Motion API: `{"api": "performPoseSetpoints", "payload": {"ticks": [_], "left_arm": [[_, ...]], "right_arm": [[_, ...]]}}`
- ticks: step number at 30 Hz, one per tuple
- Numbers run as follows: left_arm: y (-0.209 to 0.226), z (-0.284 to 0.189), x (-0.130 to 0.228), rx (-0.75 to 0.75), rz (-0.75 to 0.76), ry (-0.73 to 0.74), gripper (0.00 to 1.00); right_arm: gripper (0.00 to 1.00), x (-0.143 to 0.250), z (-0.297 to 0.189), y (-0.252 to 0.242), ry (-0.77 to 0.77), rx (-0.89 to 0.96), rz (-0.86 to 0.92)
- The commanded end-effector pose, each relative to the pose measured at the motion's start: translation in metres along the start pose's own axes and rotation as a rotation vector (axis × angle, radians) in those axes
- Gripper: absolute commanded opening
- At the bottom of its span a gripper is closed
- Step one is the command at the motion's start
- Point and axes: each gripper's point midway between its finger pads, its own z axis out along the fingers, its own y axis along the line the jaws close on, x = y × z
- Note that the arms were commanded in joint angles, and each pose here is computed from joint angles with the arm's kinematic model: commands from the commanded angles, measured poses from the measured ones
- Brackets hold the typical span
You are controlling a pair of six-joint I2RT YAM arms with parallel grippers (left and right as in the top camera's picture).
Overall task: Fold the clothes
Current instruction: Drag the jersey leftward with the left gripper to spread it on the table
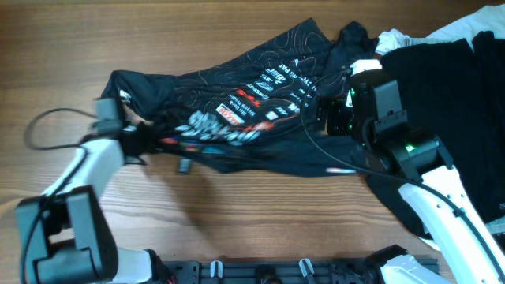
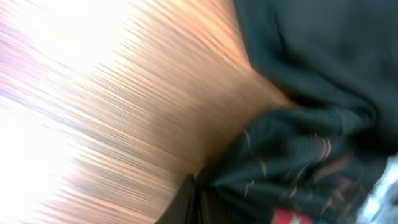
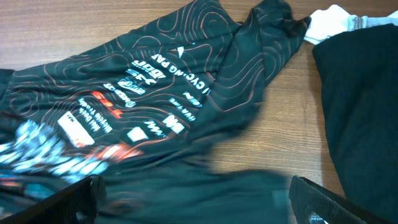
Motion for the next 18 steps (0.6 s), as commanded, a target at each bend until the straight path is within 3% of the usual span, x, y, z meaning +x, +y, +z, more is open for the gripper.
{"api": "performPoseSetpoints", "payload": {"ticks": [1, 3, 5, 6, 8, 9, 11, 13, 16, 18], "left_arm": [[0.04, -0.045, -0.114, -0.031, -0.158, -0.331, 0.04], [0.062, -0.074, -0.165, -0.027, -0.215, -0.485, 0.04], [0.071, -0.086, -0.182, -0.041, -0.184, -0.541, 0.04], [0.071, -0.087, -0.182, -0.036, -0.181, -0.538, 0.1], [0.051, -0.074, -0.157, 0.068, -0.144, -0.405, 0.94], [0.039, -0.067, -0.137, 0.13, -0.138, -0.308, 1.0], [0.011, -0.057, -0.08, 0.227, -0.13, -0.06, 1.0], [-0.004, -0.055, -0.02, 0.197, -0.116, 0.168, 1.0], [-0.032, -0.055, 0.041, 0.157, -0.101, 0.354, 1.0], [-0.034, -0.044, 0.073, 0.043, -0.071, 0.392, 1.0]], "right_arm": [[1.0, -0.005, -0.003, -0.006, -0.018, 0.027, 0.019], [1.0, 0.0, 0.0, -0.006, 0.003, 0.033, 0.014], [1.0, 0.003, 0.005, -0.006, 0.021, 0.035, 0.011], [1.0, 0.004, 0.008, -0.005, 0.031, 0.038, 0.023], [1.0, 0.006, 0.012, -0.005, 0.042, 0.042, 0.033], [1.0, 0.006, 0.013, -0.005, 0.045, 0.043, 0.038], [1.0, 0.007, 0.014, -0.005, 0.049, 0.044, 0.049], [1.0, 0.007, 0.015, -0.005, 0.05, 0.044, 0.049], [1.0, 0.008, 0.016, -0.005, 0.053, 0.045, 0.048], [1.0, 0.009, 0.016, -0.005, 0.056, 0.046, 0.047]]}}
